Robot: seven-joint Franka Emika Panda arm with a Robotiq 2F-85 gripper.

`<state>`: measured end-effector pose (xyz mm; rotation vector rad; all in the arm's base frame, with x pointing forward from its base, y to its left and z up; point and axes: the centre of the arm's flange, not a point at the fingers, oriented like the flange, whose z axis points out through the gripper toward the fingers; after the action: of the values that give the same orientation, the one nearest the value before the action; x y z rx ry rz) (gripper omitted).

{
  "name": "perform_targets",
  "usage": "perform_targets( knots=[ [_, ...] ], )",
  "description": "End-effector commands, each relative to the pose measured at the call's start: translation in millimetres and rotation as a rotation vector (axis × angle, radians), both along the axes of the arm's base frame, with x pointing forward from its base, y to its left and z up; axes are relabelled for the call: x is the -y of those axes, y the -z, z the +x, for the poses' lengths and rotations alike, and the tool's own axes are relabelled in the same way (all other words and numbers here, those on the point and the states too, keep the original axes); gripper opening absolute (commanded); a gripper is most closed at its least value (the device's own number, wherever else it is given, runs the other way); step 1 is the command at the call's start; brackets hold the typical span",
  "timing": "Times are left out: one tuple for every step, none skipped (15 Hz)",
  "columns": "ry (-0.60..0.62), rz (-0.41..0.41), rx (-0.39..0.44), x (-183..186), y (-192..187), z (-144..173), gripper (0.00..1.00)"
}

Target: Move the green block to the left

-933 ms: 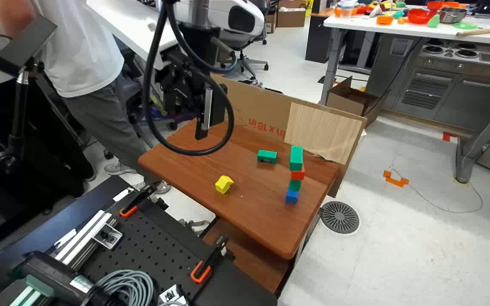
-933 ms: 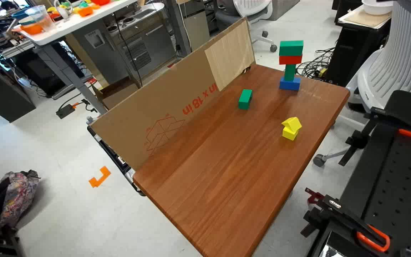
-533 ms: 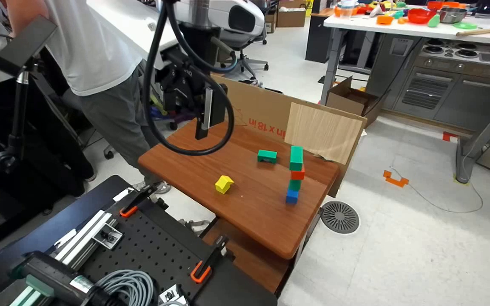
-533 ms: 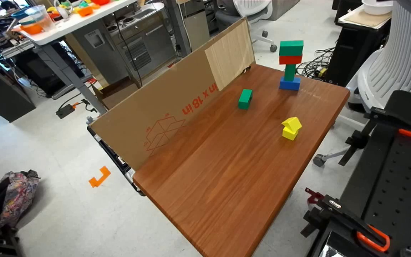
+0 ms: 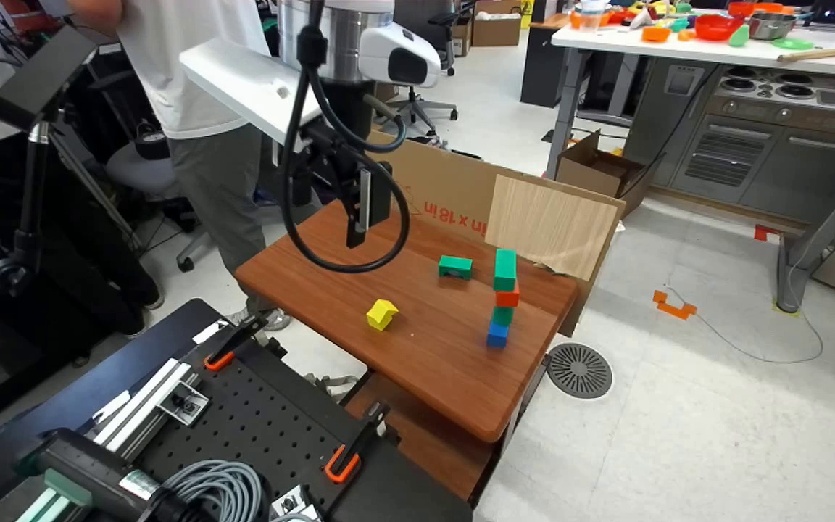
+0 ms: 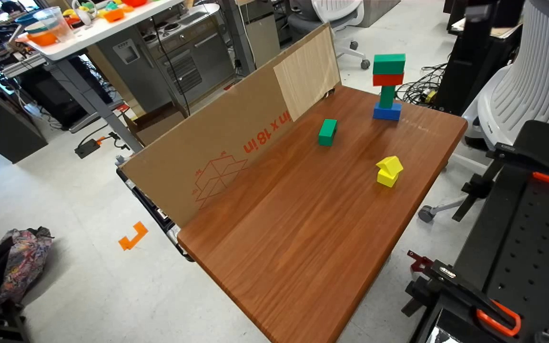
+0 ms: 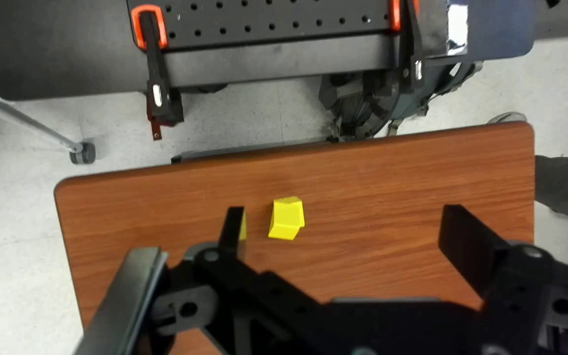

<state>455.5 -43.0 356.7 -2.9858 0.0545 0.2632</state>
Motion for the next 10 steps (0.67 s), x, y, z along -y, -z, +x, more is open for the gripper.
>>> perform_targets(
  knots=[
    [-0.06, -0.058, 0.094, -8, 35, 31, 1.0],
    [-0.071, -0.066, 0.114, -13, 43, 41, 1.0],
    [-0.079, -0.07, 0.137, -16, 51, 49, 1.0],
    [-0.089, -0.064, 0.151, -20, 59, 60, 1.0],
    [-0.098, -0.065, 0.159, -22, 66, 69, 1.0],
    [-0.107, -0.064, 0.163, -24, 75, 81, 1.0],
    [-0.125, -0.068, 0.168, -26, 83, 93, 1.0],
    [-0.148, -0.077, 0.173, -29, 92, 105, 1.0],
    [-0.166, -0.082, 0.174, -31, 102, 115, 1.0],
    [-0.186, -0.087, 0.174, -33, 112, 128, 1.0]
  ],
)
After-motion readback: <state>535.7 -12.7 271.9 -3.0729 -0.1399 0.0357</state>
